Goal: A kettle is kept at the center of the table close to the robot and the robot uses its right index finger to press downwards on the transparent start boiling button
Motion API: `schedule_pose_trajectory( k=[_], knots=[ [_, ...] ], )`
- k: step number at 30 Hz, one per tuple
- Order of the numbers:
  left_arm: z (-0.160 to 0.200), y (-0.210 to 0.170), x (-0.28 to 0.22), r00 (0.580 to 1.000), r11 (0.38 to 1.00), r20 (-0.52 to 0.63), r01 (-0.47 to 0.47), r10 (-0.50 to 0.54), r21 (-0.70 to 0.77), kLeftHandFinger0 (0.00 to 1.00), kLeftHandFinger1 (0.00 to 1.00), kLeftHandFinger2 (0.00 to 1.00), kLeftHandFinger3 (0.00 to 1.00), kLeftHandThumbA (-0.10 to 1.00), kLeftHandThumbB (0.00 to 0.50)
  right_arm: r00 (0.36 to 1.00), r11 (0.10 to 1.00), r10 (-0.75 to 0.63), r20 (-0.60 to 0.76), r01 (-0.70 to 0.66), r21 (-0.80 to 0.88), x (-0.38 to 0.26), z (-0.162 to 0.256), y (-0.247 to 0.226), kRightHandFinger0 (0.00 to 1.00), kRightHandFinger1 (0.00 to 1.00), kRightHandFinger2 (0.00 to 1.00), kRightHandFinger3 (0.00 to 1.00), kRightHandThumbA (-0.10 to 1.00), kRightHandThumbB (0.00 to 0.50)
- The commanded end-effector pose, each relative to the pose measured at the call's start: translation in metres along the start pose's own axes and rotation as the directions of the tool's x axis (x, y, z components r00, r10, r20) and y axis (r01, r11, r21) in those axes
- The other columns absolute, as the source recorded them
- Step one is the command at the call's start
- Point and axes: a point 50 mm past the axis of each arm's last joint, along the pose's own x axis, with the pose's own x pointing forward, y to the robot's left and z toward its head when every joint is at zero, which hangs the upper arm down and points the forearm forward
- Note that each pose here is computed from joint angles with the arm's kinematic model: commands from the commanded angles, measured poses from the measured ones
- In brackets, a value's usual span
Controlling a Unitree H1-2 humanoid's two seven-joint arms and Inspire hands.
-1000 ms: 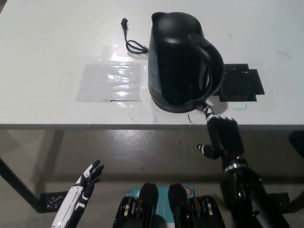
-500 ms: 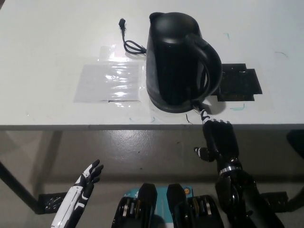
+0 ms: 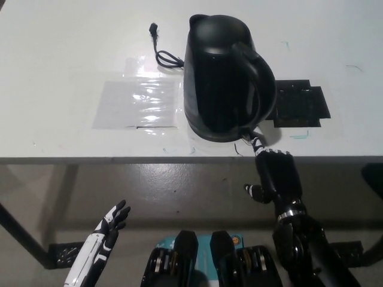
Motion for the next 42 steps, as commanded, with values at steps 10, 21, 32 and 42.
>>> schedule_pose_trajectory(
  k=[10,21,32,42],
  knots=[
    [0.007,0.003,0.002,0.999,1.000,0.049,0.019,-0.020,0.008,1.00,1.00,1.00,1.00,1.00,0.335,0.905,0.877,-0.358,0.229,0.241,0.415,-0.036,0.041,-0.103,1.00,1.00,1.00,1.00,1.00,0.373],
    [0.007,0.002,0.003,0.999,1.000,0.048,0.016,-0.016,0.000,1.00,1.00,1.00,1.00,1.00,0.312,0.842,0.823,-0.422,0.336,0.199,0.533,-0.091,0.044,-0.128,1.00,1.00,1.00,1.00,1.00,0.376],
    [0.002,0.002,-0.001,0.999,1.000,0.035,0.006,-0.005,-0.007,1.00,1.00,1.00,1.00,1.00,0.326,0.833,0.798,-0.455,0.315,0.225,0.559,-0.155,0.011,-0.125,1.00,1.00,1.00,1.00,1.00,0.362],
    [0.001,0.003,-0.002,0.999,1.000,0.031,-0.002,0.003,-0.031,1.00,1.00,1.00,1.00,1.00,0.339,0.893,0.793,-0.395,0.214,0.215,0.570,-0.188,-0.023,-0.107,1.00,1.00,1.00,1.00,1.00,0.373]
  ],
)
